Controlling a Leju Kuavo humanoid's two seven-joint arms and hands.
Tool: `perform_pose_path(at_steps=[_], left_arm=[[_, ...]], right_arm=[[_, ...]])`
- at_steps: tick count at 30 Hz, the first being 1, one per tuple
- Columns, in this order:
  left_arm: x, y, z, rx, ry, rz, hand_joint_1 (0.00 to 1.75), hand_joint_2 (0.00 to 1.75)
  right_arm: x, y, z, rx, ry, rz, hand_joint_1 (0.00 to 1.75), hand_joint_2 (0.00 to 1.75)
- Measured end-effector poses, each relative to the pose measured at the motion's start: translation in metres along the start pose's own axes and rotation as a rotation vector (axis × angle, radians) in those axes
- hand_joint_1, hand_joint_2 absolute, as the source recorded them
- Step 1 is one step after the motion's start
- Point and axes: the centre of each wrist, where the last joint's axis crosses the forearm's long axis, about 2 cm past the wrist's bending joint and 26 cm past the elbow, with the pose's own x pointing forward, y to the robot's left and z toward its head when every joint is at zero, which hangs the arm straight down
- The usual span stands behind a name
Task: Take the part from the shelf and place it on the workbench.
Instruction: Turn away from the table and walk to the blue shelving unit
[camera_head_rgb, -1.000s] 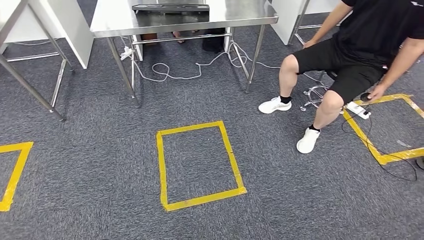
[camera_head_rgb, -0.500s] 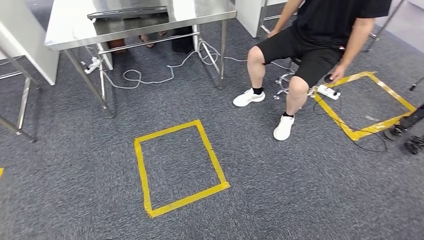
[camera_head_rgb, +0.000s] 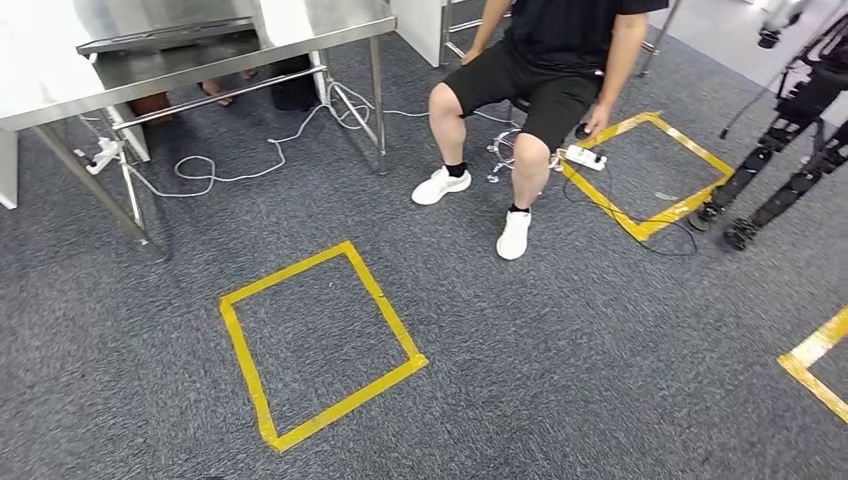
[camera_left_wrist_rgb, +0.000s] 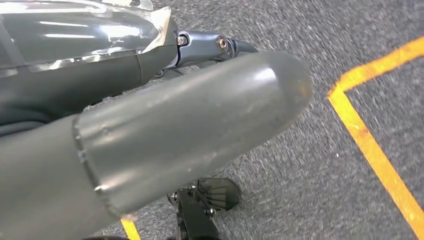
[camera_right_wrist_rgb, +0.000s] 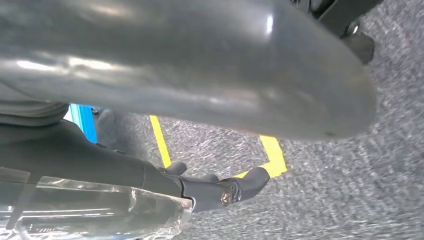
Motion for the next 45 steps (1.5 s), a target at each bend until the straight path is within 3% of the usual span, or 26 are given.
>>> perform_pose_path(at_steps=[45], left_arm=[[-0.0032,0.0001,0.0018,-0.001,0.017,-0.007,0.00,0.00]], right_arm=[[0.0002,0.0045,0.0011,0.023,0.003,-0.001,0.00,0.00]])
